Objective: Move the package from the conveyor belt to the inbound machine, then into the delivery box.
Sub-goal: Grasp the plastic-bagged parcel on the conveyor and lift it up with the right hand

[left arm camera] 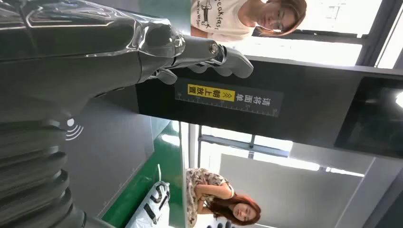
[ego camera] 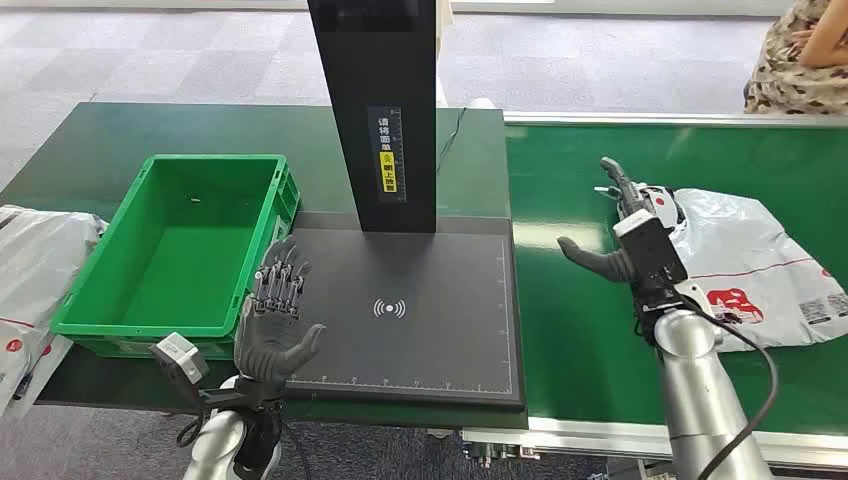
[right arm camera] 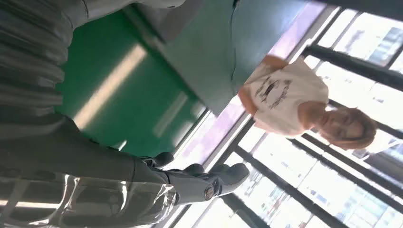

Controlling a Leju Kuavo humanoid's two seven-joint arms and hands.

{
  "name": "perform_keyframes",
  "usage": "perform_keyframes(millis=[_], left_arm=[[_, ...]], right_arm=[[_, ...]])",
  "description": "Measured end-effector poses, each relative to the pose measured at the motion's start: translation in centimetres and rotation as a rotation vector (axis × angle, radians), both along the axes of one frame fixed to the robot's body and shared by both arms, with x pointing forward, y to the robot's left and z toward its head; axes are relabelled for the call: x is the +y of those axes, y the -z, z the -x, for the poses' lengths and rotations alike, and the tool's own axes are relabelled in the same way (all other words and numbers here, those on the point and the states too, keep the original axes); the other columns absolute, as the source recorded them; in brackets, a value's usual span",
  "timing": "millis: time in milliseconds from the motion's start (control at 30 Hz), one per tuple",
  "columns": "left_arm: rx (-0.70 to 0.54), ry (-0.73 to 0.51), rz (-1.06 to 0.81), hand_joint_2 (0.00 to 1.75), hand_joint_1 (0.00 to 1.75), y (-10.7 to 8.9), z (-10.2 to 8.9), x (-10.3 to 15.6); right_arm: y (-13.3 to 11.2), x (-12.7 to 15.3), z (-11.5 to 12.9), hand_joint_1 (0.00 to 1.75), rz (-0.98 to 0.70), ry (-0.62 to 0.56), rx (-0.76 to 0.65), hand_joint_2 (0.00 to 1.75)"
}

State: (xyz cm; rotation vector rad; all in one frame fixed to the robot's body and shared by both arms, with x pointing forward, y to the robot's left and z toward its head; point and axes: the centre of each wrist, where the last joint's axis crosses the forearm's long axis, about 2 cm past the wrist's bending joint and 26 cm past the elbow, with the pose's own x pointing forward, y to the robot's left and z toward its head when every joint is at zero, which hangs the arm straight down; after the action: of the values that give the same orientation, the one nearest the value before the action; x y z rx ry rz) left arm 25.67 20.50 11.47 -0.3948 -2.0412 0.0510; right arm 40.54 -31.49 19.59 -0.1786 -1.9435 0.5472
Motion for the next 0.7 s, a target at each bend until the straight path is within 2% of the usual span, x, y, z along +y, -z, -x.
perform_keyframes(millis=[67,233,333,500,700], left_arm=[[0.001,0.0,-0.001,1.75,0.0,-0.1,0.0,0.0],[0.008,-0.006,-0.004,1.75,0.0,-0.2,-0.2,0.3],[0.009,-0.011,-0.003,1.75,0.0,-0.2,-0.2,0.4],[0.014,-0.013,-0.001,1.75,0.0,-0.1,-0.1,0.5],[0.016,-0.013,-0.007,1.75,0.0,0.0,0.0,0.8]], right_arm=[[-0.9,-0.5,-1.1,0.0,0.024,0.031,0.006,1.75],[-5.9,-3.0,-5.8,0.0,0.149,0.23,0.026,1.75],[-7.5,-4.5,-7.0,0.0,0.224,0.35,0.065,1.75],[-7.1,-7.3,-7.3,0.0,0.334,0.508,0.185,1.75],[-4.7,-10.3,-6.4,0.0,0.442,0.651,0.466,1.75]])
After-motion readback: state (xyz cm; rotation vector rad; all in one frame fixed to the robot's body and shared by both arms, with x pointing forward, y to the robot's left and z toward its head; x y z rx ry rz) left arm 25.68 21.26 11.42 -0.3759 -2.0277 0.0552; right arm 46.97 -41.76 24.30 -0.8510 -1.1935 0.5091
